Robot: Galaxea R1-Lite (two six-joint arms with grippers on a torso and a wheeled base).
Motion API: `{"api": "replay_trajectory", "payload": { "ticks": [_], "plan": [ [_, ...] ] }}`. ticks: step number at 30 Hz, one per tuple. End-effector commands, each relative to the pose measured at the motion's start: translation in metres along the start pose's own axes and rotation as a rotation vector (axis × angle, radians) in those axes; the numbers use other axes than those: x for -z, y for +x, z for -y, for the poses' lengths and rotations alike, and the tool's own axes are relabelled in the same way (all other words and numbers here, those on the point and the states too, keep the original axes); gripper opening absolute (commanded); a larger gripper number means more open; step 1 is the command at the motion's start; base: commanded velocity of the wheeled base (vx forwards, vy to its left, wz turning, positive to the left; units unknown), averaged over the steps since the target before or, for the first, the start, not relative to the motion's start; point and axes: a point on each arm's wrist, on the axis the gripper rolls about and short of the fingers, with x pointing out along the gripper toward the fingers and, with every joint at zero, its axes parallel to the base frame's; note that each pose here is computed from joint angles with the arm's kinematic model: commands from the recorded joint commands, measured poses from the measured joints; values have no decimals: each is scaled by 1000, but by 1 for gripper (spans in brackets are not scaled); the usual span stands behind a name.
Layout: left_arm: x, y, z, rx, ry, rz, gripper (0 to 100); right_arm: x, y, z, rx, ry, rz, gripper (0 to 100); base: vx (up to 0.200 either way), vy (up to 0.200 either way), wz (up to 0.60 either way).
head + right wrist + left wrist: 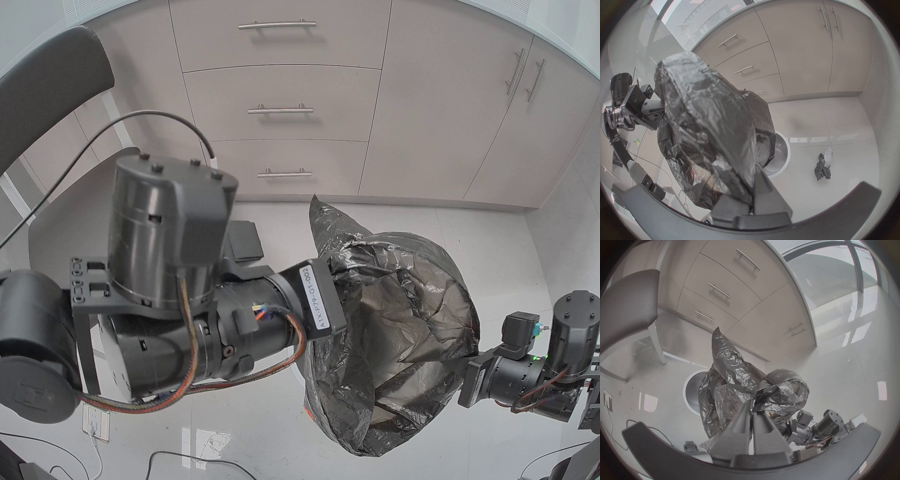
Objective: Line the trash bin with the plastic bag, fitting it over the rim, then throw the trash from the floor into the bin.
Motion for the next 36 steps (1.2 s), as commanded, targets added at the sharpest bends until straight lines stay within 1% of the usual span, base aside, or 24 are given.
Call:
{"api": "replay_trajectory", "payload": {
  "ticks": [1, 5, 11, 18, 21, 27, 33, 36],
  "plan": [
    [13, 17, -17, -53, 57, -34, 0, 20, 32, 3, 43, -18, -86, 0, 0, 0, 0],
    [19, 27, -29, -89, 89, -54, 0, 27, 48, 8, 61, -8, -78, 0, 0, 0, 0],
    [20, 49, -45, -134, 86, -48, 0, 37, 69, 21, 103, 11, -60, 0, 0, 0, 0],
    [26, 71, -64, -176, 91, -49, 0, 48, 86, 31, 122, 19, -39, 0, 0, 0, 0],
    [28, 75, -68, -185, 92, -55, 0, 51, 91, 34, 128, 26, -31, 0, 0, 0, 0],
    [30, 80, -73, -199, 90, -66, 0, 61, 95, 39, 75, 42, 3, 0, 0, 0, 0],
    [33, 84, -76, -211, 90, -78, 0, 73, 102, 46, 92, 50, -11, 0, 0, 0, 0],
    [37, 92, -86, -237, 102, -102, 0, 85, 110, 54, 111, 58, -22, 0, 0, 0, 0]
  ]
}}
